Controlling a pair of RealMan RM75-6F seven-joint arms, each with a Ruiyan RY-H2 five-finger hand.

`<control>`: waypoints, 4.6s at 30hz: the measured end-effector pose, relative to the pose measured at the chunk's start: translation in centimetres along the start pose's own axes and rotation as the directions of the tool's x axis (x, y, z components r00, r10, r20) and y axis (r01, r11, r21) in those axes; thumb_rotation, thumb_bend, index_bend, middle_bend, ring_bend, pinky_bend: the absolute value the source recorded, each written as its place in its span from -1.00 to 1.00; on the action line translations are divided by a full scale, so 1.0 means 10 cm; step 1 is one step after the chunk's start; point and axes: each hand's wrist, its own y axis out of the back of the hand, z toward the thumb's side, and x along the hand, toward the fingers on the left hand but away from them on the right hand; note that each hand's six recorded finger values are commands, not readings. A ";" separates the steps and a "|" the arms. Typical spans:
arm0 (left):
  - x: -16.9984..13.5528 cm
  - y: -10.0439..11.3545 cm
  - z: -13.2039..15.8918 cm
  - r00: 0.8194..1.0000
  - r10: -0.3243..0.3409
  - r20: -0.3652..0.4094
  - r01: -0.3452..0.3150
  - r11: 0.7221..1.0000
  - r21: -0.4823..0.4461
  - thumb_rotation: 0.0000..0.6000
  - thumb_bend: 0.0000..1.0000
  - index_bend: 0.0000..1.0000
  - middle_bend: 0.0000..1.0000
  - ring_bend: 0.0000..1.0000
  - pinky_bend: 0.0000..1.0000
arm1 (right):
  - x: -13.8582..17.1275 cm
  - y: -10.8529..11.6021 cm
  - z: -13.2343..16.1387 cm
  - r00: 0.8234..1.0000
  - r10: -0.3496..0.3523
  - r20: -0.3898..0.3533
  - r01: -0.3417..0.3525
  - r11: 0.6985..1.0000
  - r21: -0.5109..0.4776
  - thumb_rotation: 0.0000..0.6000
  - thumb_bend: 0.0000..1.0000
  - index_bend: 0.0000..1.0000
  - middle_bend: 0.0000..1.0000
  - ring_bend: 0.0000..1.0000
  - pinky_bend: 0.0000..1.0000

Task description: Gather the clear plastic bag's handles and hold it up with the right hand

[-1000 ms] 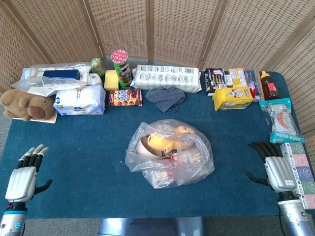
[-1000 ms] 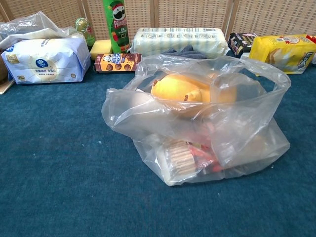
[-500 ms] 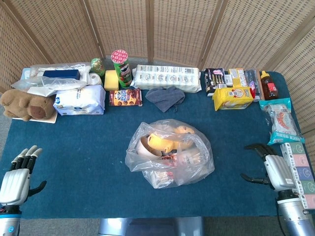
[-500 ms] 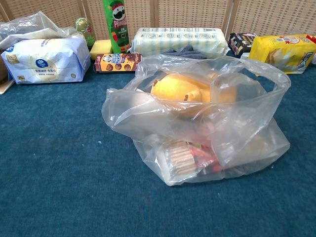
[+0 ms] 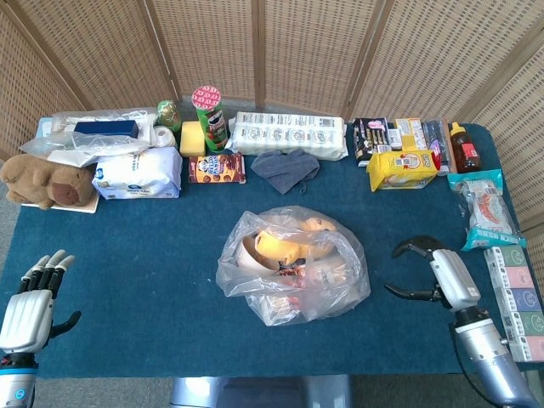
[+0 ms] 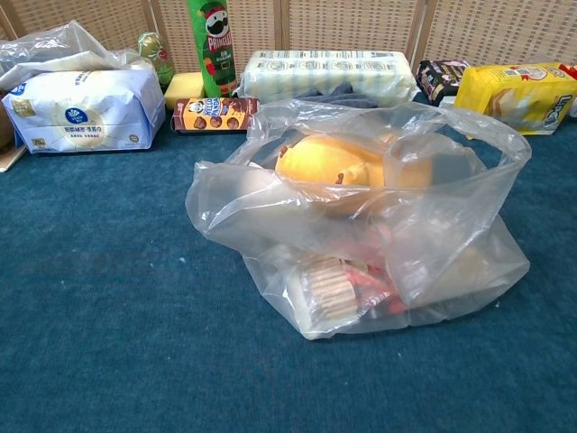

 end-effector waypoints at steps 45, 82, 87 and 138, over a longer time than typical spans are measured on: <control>0.11 -0.21 -0.19 0.998 -0.055 -0.024 0.054 0.998 -0.024 1.00 -0.59 -0.81 -0.84 -0.96 -0.82 | -0.62 -1.04 0.80 0.880 0.472 -0.055 -0.473 0.862 -0.180 -0.52 -0.92 -0.45 -0.47 -0.70 -0.94; 0.14 -0.24 -0.13 0.997 -0.073 -0.016 0.072 0.997 -0.014 1.00 -0.59 -0.80 -0.84 -0.96 -0.82 | -0.64 -0.76 1.79 0.799 0.508 -0.321 -0.370 -0.005 -0.929 -0.52 -0.90 -0.21 0.07 0.12 -0.12; 0.15 -0.24 -0.08 0.997 -0.073 -0.008 0.073 0.997 -0.010 1.00 -0.59 -0.81 -0.84 -0.96 -0.82 | -0.66 -0.66 1.74 0.820 0.474 -0.322 -0.351 -0.028 -0.936 -0.52 -0.88 0.00 0.35 0.46 0.17; 0.90 0.12 2.03 0.688 -0.064 0.723 -0.097 0.979 0.178 1.00 -0.64 -0.79 -0.78 -0.96 -0.82 | -0.61 -0.23 1.55 0.797 0.359 -0.486 -0.487 -0.094 -0.868 -0.27 -0.66 -0.21 -0.07 -0.20 -0.56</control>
